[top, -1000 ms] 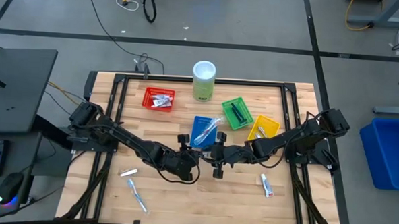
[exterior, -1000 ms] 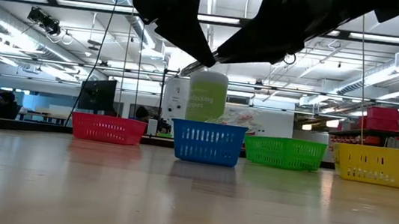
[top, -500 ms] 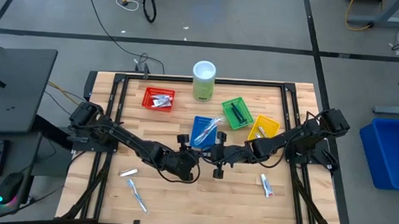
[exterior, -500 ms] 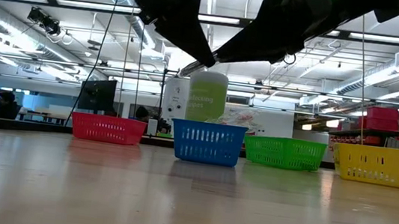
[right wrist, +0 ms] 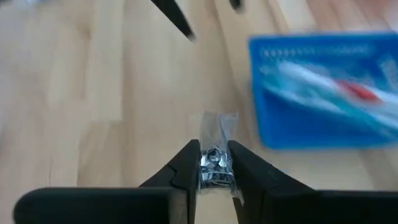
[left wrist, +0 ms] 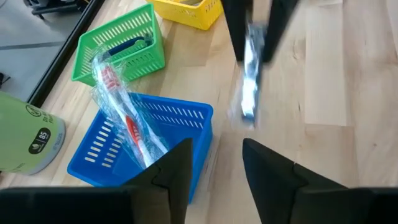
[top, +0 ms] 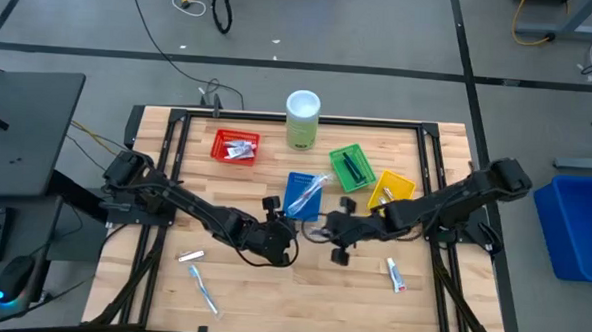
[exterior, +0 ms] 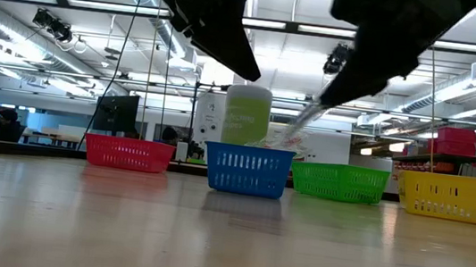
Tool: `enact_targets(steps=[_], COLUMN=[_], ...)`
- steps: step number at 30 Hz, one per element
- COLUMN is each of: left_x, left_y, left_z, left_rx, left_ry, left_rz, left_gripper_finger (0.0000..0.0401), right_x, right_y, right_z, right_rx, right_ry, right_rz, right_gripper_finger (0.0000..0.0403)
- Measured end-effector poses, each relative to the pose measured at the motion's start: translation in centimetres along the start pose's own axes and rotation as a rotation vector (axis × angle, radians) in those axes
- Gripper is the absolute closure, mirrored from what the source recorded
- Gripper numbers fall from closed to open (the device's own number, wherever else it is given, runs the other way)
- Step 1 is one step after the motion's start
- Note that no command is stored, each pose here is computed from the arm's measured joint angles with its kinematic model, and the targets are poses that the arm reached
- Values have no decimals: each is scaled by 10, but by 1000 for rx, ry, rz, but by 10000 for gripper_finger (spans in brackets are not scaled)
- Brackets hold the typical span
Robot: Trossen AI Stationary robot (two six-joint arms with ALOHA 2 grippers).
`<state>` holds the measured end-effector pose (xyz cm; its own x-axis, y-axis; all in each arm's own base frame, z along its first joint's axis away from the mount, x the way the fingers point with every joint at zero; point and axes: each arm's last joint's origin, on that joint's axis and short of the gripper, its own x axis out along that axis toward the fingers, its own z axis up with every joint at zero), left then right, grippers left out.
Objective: Pick & Place Travel size toiletries
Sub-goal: Put the silver nail cutter into the yellow bin
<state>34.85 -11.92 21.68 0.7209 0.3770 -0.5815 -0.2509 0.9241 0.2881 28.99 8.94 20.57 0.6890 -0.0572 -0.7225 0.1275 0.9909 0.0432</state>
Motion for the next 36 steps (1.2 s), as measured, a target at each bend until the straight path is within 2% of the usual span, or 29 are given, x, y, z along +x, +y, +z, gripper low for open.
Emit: enact_targets(steps=[4, 7, 10, 13, 18, 24, 31, 36], left_x=[2, 3, 4, 5, 5, 5, 5, 5], left_y=[2, 4, 6, 7, 7, 7, 7, 7], left_z=[0, 1, 1, 1, 1, 1, 1, 1], left_rx=[-5, -8, -12, -14, -25, -38, -41, -41], left_ry=[3, 5, 6, 7, 7, 7, 8, 8], left_rz=[4, 9, 12, 14, 16, 16, 16, 16], left_gripper_finger=[249, 251, 254, 258, 259, 259, 259, 259], right_x=[-34, -62, -86, -103, -110, -88, -75, -74], right_y=[-12, -25, -41, -56, -69, -76, -79, -82], right_z=[-6, -12, -23, -35, -55, -85, -110, -116], right_rx=[69, 106, 154, 302, 542, 650, 680, 648], right_ry=[86, 124, 153, 159, 206, 180, 233, 246], right_rz=[-47, -131, -307, -512, -696, -757, -755, -772], right_gripper_finger=[325, 325, 327, 328, 325, 323, 299, 265])
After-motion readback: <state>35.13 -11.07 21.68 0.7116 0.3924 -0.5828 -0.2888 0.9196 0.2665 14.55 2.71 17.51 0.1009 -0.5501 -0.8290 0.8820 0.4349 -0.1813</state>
